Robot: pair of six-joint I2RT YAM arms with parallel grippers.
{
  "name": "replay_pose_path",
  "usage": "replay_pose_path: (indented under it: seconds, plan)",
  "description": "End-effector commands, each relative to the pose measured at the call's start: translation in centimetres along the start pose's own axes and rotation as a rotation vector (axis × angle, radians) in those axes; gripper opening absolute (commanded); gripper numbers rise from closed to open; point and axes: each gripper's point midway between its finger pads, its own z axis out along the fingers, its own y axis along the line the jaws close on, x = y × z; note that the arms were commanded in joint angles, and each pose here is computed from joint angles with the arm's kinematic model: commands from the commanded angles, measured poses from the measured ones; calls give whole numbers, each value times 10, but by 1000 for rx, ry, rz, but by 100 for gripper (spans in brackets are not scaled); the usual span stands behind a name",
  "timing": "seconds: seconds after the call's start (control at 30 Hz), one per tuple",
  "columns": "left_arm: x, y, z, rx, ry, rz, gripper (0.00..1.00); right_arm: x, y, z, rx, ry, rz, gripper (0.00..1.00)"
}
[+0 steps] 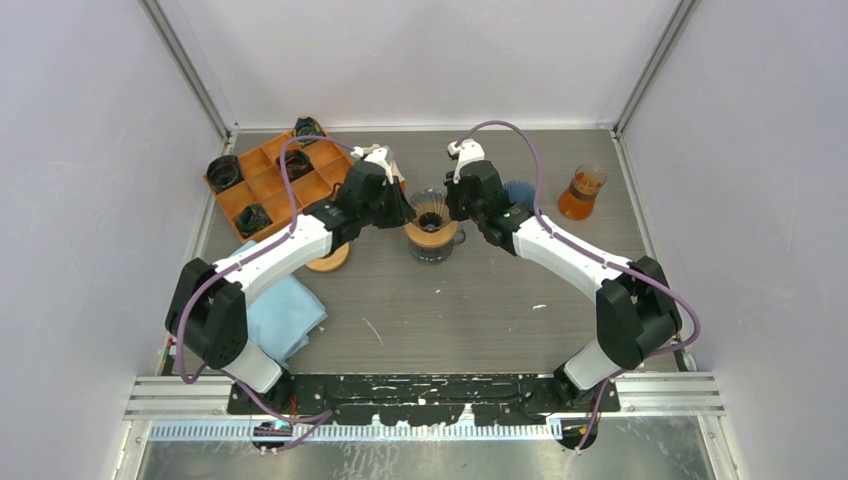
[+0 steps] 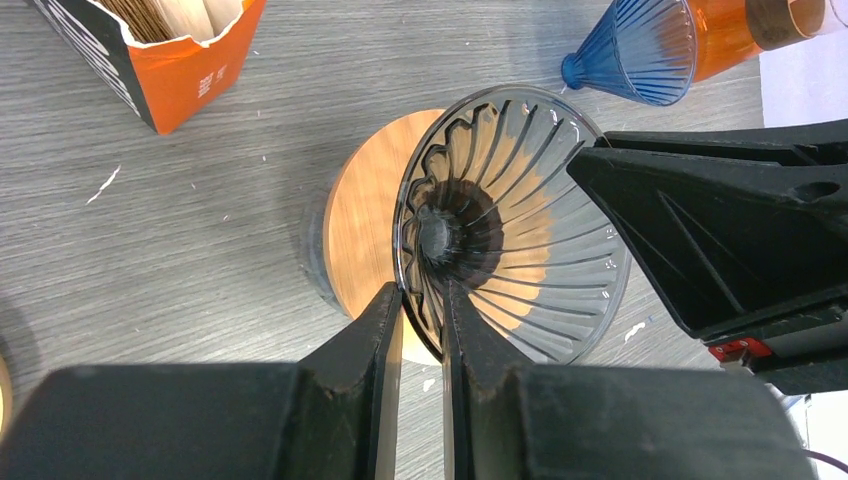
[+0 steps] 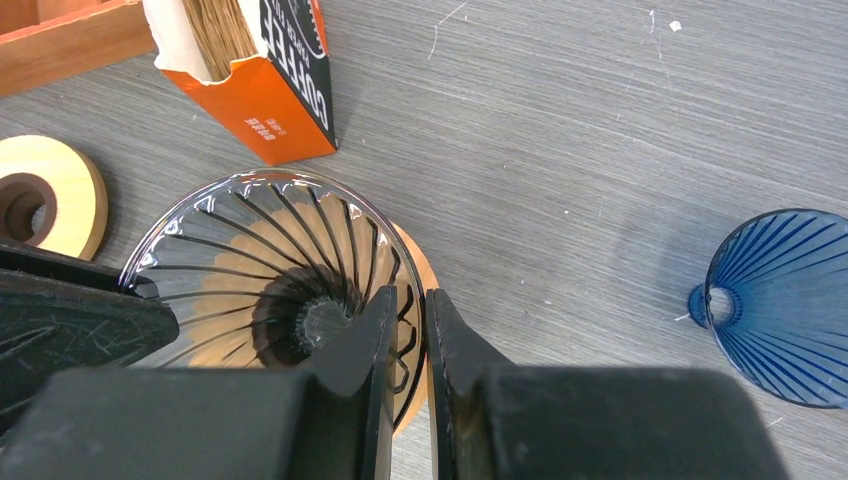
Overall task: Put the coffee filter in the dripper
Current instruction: Press the coffee dripper onto the connecting ring.
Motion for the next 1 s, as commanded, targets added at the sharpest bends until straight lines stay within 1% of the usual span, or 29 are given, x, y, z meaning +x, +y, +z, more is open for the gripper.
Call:
replay_pose_path:
  seconds: [0.0,0.17,0.33,0.47,0.63,0.8,0.97]
  plan:
    - [121,55,4,-171,404,80,1,167,15,-34,-95,592,-48,1]
    - [112,48,-1,-157,390,74,1,140,26,-43,-141,553,-21,1]
    - [97,40,-5,-152,373,86,0,127,20,-37,-106,570,-5,1]
    - [90,39,-6,-160,379,84,0,127,12,-32,-82,616,8,1]
    - [93,46,-5,-174,408,79,0,128,8,-30,-59,671,-15,0]
    - [99,64,-3,-192,442,39,0,125,9,-30,-53,684,-23,1]
    - [105,63,2,-178,471,28,0,127,5,-25,-30,687,-25,1]
